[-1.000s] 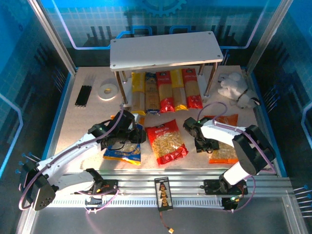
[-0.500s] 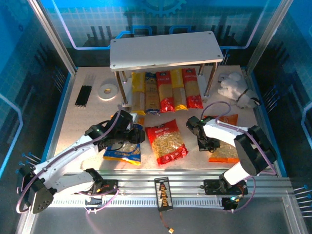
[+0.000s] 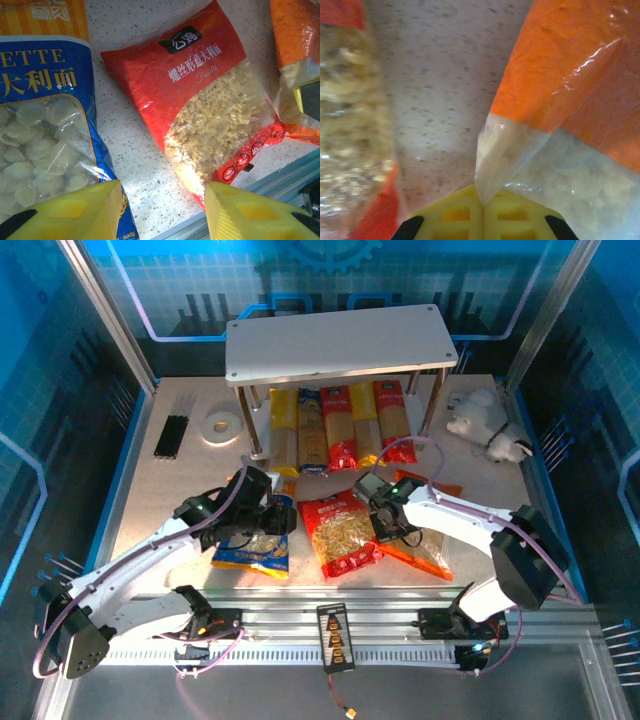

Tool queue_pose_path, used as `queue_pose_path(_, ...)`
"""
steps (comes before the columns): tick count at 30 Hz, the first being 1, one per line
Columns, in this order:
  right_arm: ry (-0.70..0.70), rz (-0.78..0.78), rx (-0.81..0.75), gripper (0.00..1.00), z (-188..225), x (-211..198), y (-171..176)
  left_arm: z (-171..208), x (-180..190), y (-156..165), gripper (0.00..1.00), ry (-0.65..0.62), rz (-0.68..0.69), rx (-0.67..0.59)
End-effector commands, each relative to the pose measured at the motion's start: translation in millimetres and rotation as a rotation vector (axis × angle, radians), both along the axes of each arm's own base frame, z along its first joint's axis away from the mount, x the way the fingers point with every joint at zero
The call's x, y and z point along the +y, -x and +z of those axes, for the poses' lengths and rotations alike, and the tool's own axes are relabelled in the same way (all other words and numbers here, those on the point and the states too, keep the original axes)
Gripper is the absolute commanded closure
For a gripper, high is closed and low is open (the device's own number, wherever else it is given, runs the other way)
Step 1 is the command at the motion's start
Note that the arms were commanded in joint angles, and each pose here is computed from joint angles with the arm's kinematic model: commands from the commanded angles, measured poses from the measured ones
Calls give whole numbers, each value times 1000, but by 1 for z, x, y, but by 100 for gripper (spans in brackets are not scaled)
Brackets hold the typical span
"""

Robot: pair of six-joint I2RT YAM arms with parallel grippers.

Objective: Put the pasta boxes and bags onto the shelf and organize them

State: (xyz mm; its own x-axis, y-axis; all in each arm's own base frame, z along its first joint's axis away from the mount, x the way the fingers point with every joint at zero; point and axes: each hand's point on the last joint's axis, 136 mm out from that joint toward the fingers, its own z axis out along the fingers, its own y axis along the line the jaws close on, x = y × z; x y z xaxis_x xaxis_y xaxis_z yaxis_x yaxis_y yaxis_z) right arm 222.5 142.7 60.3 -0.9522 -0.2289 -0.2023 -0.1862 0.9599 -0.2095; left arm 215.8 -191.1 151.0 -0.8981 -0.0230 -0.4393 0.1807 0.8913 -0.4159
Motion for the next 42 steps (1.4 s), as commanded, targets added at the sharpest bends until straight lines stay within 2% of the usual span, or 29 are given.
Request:
queue_pose_path(1,-8,63,19,100,-3,16,-1,5,3,1,52,-14,-8,-16)
queue_pose_path(8,18,34,85,100,-10,9,14,7,3,0,52,-17,-10,-19)
queue_pose_path(9,12,29,82,92,-8,8,16,8,2,0,52,-16,-11,-19)
queue_pose_path(11,-26,31,69,64,-1,9,19,8,0,-1,52,-15,-14,-15)
queue_pose_path(15,-145,28,2,35,27,15,21,4,-6,-5,51,-7,-20,-6)
queue_pose_path(19,-235,-12,-92,19,60,9,19,-3,-12,-12,51,18,-1,-10)
queue_pose_path(20,-240,-35,-104,17,64,4,18,-6,-12,-14,52,24,9,-11)
queue_pose_path(26,-182,-203,-110,0,60,-46,14,-23,-13,-15,53,23,45,-6)
queue_pose_path(31,-163,-264,-102,0,49,-63,7,-23,-13,-13,52,17,40,-9)
queue_pose_path(42,-154,-305,-34,0,17,-67,-10,-26,-11,-12,52,5,40,-5)
